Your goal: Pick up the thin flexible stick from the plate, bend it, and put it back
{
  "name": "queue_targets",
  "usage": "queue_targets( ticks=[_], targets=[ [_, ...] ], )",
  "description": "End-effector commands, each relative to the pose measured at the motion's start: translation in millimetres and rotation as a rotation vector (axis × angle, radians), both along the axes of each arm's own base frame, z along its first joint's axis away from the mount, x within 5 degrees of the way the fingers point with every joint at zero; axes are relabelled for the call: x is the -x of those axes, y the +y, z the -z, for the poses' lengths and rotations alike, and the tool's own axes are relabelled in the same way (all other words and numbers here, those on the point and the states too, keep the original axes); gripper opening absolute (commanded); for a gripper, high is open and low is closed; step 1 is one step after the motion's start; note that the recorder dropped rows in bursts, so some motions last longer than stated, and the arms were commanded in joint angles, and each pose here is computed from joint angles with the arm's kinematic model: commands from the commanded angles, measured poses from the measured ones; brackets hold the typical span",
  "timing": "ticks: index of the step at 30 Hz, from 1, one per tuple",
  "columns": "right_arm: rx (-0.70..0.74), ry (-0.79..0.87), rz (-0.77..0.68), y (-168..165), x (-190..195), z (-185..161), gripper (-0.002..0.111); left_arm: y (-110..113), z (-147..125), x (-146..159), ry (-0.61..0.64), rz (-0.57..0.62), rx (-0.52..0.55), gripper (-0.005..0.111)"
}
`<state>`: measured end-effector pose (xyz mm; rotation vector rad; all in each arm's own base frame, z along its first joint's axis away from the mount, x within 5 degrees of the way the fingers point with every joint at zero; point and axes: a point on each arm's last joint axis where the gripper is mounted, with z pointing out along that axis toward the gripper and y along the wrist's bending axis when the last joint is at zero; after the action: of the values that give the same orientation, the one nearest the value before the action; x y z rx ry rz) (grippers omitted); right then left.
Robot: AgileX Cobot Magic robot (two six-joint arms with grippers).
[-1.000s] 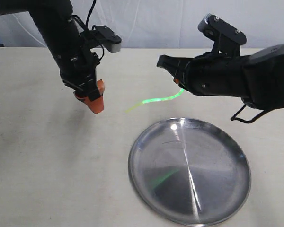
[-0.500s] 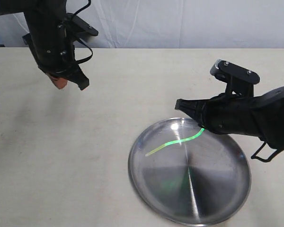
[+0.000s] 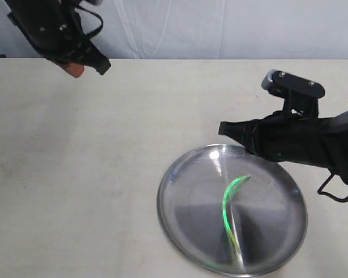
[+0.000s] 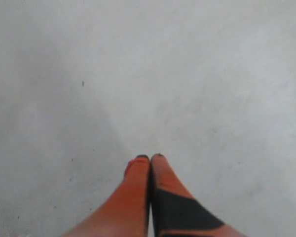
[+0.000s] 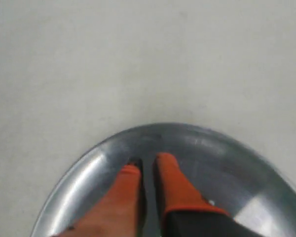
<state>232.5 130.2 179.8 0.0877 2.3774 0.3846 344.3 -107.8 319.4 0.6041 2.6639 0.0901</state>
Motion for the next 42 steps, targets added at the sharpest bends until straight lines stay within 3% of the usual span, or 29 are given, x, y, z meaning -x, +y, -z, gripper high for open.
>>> queue_targets(
  ticks=[1,4,6,10,12,19,28,32,35,40,42],
  targets=[
    [0.02,-0.175,-0.08,-10.6,15.3,-40.4,-0.001,7.0,-54.9,45.7,-0.216,0.019,0.176,0.0],
    [-0.029,-0.274,-0.212,-14.0,38.9,-66.2,-0.001,13.5,-62.8,93.9,-0.409,0.028,0.377,0.0],
    [-0.055,-0.309,-0.263,-17.2,52.2,-73.1,-0.001,22.9,-49.7,127.9,-0.485,0.019,0.453,0.0],
    [-0.062,-0.369,-0.354,-20.8,69.5,-82.0,-0.001,41.7,-13.8,180.4,-0.527,-0.005,0.485,0.0],
    [-0.086,-0.38,-0.38,-20.4,74.2,-86.2,-0.001,45.3,-0.3,190.8,-0.507,-0.012,0.482,0.0],
    [-0.104,-0.397,-0.396,-20.7,78.2,-91.1,-0.001,43.7,26.0,211.3,-0.313,-0.088,0.577,0.0],
    [-0.123,-0.449,-0.392,-24.2,85.4,-101.0,-0.001,43.8,26.5,211.3,-0.314,-0.088,0.574,0.0],
    [-0.045,-0.661,-0.39,-46.3,105.0,-127.6,-0.001,45.5,27.1,210.7,-0.325,-0.076,0.541,0.0],
    [-0.028,-0.834,-0.294,-74.9,131.6,-147.4,-0.001,45.9,27.2,210.6,-0.328,-0.072,0.533,0.0],
    [0.001,-1.035,-0.104,-103.1,186.8,-137.0,-0.001,46.0,27.2,210.6,-0.329,-0.071,0.531,0.0],
    [-0.001,-1.107,-0.095,-103.2,204.5,-133.9,-0.001,46.1,27.2,210.6,-0.329,-0.071,0.529,0.0]
  ],
)
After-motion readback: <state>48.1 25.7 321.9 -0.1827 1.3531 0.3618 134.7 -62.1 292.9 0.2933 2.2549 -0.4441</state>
